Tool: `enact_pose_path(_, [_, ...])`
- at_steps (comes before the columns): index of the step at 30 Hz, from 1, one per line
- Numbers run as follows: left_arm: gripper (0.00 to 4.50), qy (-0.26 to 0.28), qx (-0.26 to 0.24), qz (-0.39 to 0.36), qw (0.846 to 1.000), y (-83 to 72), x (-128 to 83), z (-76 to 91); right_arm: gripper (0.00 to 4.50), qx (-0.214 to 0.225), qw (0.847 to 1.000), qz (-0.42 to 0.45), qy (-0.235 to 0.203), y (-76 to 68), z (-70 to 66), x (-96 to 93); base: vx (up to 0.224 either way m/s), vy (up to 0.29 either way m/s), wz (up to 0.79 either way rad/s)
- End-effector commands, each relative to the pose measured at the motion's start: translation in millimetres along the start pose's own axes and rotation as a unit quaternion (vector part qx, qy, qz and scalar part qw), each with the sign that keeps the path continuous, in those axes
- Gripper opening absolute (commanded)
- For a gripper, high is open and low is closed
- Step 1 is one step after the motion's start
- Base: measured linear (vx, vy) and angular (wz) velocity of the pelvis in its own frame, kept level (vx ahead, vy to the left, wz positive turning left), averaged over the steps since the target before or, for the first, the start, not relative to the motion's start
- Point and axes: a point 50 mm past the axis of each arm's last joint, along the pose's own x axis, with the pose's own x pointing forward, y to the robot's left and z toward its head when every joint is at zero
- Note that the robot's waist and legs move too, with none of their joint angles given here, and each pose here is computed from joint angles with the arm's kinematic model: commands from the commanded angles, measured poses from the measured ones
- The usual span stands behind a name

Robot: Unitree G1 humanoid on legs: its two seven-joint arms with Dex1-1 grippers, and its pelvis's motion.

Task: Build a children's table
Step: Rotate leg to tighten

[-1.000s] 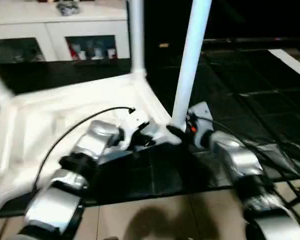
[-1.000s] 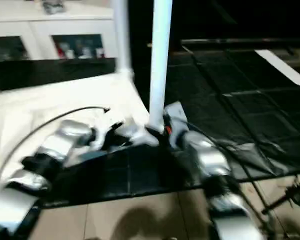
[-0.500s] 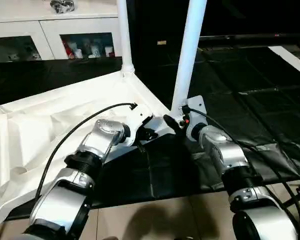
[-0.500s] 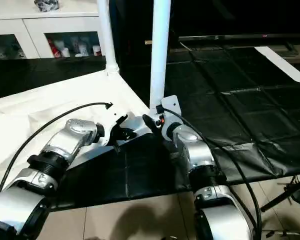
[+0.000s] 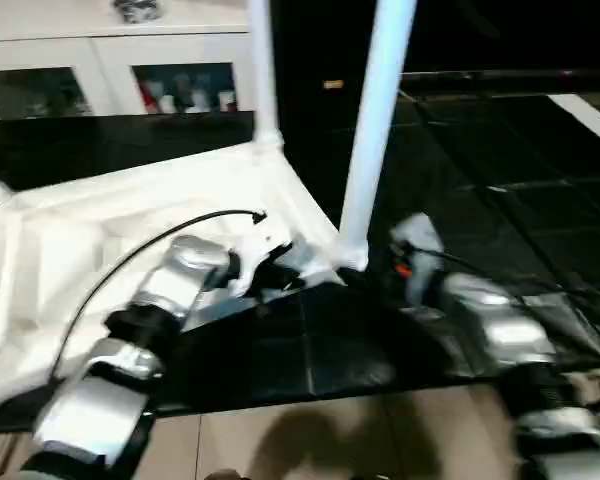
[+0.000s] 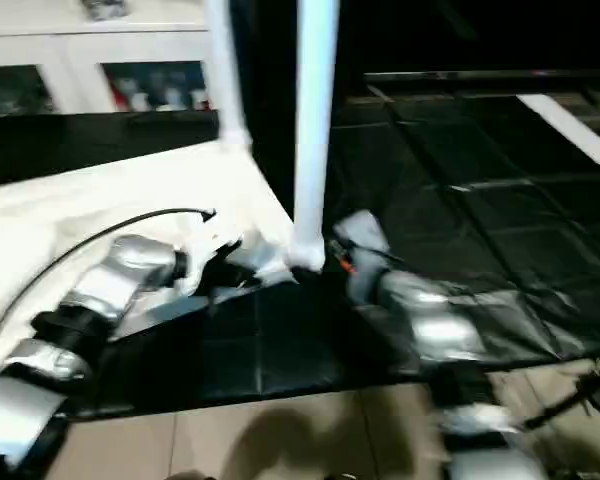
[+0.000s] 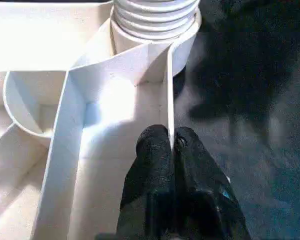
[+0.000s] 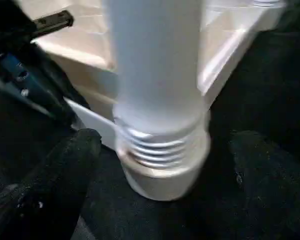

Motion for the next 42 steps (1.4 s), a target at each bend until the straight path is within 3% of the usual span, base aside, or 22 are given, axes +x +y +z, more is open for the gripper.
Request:
enact_pose_path(1, [0.00, -0.002, 0.045, -0.052, 0.998, -5.6, 2.7, 10.0, 4.47, -0.021, 0.999, 0.044, -0.002, 3.2, 7.6, -3.6, 0.000, 0.000, 0.00])
enact_pose_path(3, [0.00, 0.011, 0.064, -0.095, 0.993, -9.6, -0.3, 6.2, 4.47, -0.032, 0.995, 0.096, 0.011, 4.8, 11.7, -13.7, 0.000, 0.000, 0.00])
enact_pose_path(9, [0.00, 0.034, 0.086, -0.147, 0.985, -15.1, -3.4, 0.5, 4.47, -0.058, 0.977, 0.199, 0.040, 15.2, 16.0, -20.1, 0.000, 0.000, 0.00])
enact_pose_path(15, [0.00, 0.052, 0.097, -0.185, 0.976, -20.0, -5.6, -4.1, 4.47, -0.101, 0.966, 0.227, 0.070, 20.0, 11.2, -10.9, 0.000, 0.000, 0.00])
enact_pose_path(18, [0.00, 0.054, 0.102, -0.187, 0.976, -19.7, -6.0, -4.3, 4.47, -0.102, 0.963, 0.235, 0.077, 22.0, 10.9, -5.8, 0.000, 0.000, 0.00])
enact_pose_path(20, [0.00, 0.055, 0.105, -0.190, 0.975, -19.9, -6.7, -4.1, 4.11, -0.094, 0.962, 0.243, 0.077, 22.3, 12.2, -3.4, 0.000, 0.000, 0.00])
enact_pose_path(23, [0.00, 0.055, 0.107, -0.192, 0.974, -20.0, -7.1, -4.0, 4.08, -0.094, 0.962, 0.245, 0.075, 22.0, 12.8, -2.0, 0.000, 0.000, 0.00])
enact_pose_path(24, [0.00, 0.055, 0.107, -0.192, 0.974, -20.0, -7.1, -4.0, 3.82, -0.094, 0.962, 0.245, 0.075, 22.0, 12.8, -2.0, 0.000, 0.000, 0.00])
enact_pose_path(28, [0.00, 0.056, 0.109, -0.194, 0.973, -20.5, -7.6, -4.4, 3.65, -0.093, 0.961, 0.252, 0.071, 21.6, 14.4, -0.5, 0.000, 0.000, 0.00])
enact_pose_path(35, [0.00, 0.058, 0.110, -0.197, 0.972, -21.0, -7.4, -5.5, 2.94, -0.088, 0.960, 0.256, 0.070, 22.7, 12.6, -0.7, 0.000, 0.000, 0.00])
enact_pose_path(42, [0.00, 0.057, 0.107, -0.196, 0.973, -20.7, -7.0, -5.6, 2.77, -0.076, 0.959, 0.265, 0.063, 27.5, 8.2, 0.5, 0.000, 0.000, 0.00])
